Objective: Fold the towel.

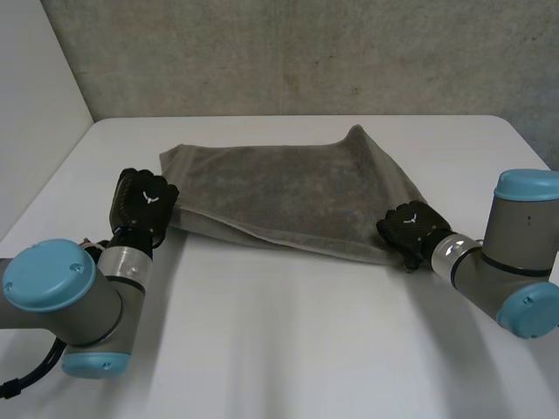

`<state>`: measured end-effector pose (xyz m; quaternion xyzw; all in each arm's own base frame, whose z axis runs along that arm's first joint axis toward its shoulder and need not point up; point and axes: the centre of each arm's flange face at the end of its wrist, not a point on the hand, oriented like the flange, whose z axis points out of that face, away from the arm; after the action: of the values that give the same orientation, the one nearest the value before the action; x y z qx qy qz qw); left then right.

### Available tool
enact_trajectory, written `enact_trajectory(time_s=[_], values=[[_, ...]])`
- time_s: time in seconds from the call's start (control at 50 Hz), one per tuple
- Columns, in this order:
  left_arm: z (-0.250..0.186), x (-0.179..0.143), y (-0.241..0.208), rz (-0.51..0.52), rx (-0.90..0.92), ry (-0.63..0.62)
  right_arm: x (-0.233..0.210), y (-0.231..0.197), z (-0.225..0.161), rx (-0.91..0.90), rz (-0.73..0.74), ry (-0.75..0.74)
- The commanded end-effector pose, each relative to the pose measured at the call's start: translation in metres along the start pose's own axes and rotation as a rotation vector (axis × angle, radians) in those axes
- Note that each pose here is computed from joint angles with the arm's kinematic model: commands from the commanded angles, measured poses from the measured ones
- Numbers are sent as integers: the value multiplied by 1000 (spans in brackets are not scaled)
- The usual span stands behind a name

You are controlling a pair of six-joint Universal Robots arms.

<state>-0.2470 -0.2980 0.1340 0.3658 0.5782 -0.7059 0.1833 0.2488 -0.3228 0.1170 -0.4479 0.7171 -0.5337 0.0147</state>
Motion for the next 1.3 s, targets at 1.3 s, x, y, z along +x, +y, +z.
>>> enact_trajectory(time_s=[1.3], values=[[-33, -125, -96, -14, 202, -275, 107, -139, -140, 234, -49, 331]])
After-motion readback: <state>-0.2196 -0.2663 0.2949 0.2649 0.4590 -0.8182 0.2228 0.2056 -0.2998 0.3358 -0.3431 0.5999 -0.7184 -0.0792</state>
